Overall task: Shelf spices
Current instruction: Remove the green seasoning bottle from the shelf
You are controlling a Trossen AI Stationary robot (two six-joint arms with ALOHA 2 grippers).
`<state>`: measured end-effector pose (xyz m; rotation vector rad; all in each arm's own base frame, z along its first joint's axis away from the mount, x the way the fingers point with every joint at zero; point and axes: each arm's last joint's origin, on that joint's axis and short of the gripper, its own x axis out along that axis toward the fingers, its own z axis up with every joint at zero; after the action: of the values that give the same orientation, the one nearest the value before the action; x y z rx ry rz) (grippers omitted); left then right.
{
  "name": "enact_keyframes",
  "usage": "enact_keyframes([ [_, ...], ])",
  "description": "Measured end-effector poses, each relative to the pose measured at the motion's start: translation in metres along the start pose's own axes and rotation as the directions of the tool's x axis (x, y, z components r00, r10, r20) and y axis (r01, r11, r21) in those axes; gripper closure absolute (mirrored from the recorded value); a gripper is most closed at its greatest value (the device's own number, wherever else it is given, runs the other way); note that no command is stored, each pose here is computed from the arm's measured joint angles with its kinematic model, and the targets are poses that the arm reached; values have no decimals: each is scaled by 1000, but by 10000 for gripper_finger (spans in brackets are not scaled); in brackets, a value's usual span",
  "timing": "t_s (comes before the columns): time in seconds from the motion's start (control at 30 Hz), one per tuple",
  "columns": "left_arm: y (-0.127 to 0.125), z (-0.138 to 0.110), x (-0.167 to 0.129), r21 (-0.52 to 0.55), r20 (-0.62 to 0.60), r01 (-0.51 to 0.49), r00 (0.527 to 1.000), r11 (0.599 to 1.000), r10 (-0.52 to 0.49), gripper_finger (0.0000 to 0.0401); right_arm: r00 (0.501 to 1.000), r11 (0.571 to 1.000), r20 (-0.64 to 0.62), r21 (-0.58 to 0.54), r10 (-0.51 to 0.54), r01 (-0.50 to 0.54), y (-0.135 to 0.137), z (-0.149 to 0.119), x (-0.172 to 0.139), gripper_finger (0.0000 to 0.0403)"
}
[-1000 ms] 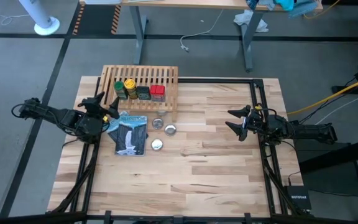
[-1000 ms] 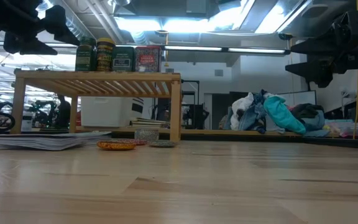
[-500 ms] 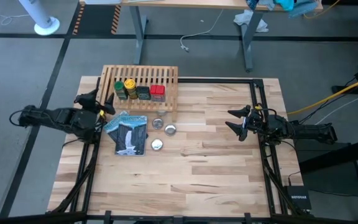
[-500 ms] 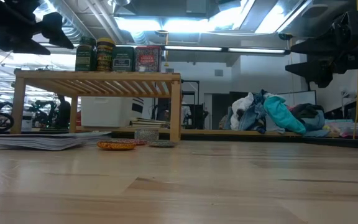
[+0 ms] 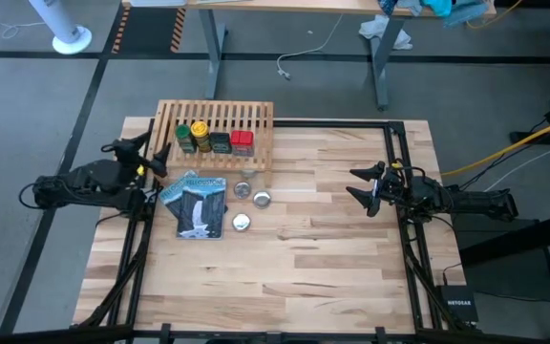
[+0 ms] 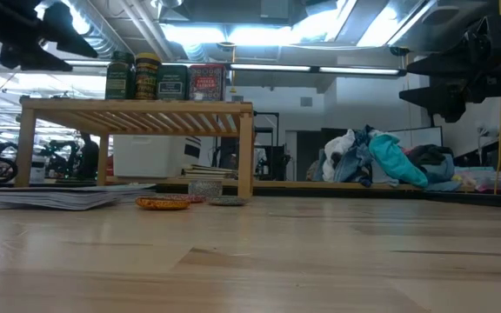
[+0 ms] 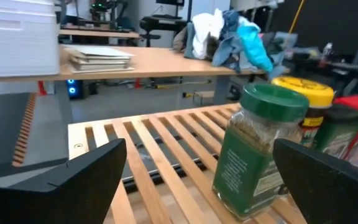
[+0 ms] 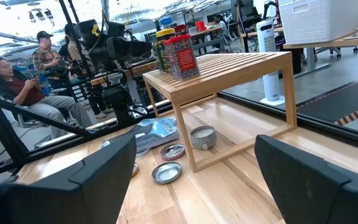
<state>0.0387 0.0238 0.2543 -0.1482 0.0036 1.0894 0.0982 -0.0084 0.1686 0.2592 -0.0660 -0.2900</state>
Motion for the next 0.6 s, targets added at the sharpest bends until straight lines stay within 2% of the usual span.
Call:
enact_keyframes([
  [0.3,-3,1,-1,34,-10,169,986,985,-169,1,1000,1000,0,0,0,0,0,0,0,68],
  [0.43,-4,2,-2,47,-16,210,978,977,-209,1,1000,1000,0,0,0,0,0,0,0,68],
  [0.6,-9,7,-3,46,1,347,938,937,-347,1,1000,1000,0,0,0,0,0,0,0,68],
])
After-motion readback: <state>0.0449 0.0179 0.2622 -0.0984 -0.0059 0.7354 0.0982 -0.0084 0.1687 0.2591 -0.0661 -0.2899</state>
